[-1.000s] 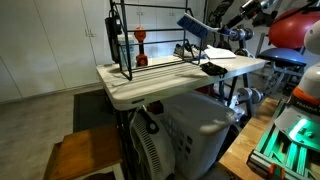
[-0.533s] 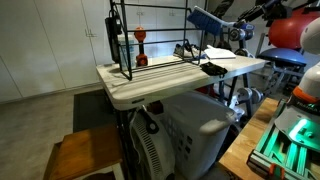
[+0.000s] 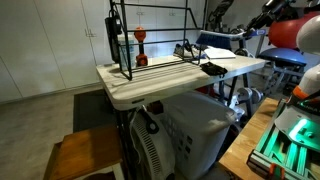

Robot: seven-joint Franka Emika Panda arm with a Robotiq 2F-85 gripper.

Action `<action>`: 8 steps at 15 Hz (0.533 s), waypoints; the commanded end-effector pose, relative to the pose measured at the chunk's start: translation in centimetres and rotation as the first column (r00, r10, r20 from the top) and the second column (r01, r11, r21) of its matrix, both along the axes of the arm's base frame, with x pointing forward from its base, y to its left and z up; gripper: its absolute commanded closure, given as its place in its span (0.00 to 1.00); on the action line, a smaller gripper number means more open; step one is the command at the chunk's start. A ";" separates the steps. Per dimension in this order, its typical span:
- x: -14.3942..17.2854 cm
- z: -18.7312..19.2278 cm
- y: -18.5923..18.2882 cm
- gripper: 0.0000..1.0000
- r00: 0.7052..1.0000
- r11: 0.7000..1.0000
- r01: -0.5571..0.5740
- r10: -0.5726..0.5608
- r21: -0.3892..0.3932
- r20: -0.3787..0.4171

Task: Pick up the blue brush and use it to brush the second rail of the rack and then place it to the right side of the shoe rack when done brushing

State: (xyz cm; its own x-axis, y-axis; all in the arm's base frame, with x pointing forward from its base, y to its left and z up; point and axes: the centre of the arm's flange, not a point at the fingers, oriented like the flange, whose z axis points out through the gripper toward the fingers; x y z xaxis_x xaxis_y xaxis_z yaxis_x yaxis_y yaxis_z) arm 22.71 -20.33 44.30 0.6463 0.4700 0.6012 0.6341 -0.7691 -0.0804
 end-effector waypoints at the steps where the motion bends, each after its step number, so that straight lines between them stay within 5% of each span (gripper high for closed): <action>1: -1.4 -2.8 -0.5 0.93 0.989 0.993 0.115 -0.116 -0.014 -0.087; 8: -2.1 -4.8 -5.6 0.93 0.912 0.916 0.398 -0.401 -0.044 -0.093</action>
State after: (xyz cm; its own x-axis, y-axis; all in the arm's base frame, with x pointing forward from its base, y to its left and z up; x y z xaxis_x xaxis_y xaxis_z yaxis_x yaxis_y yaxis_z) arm 21.08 -25.66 41.99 0.8071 0.2519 0.5339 0.3538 -0.9304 -0.0959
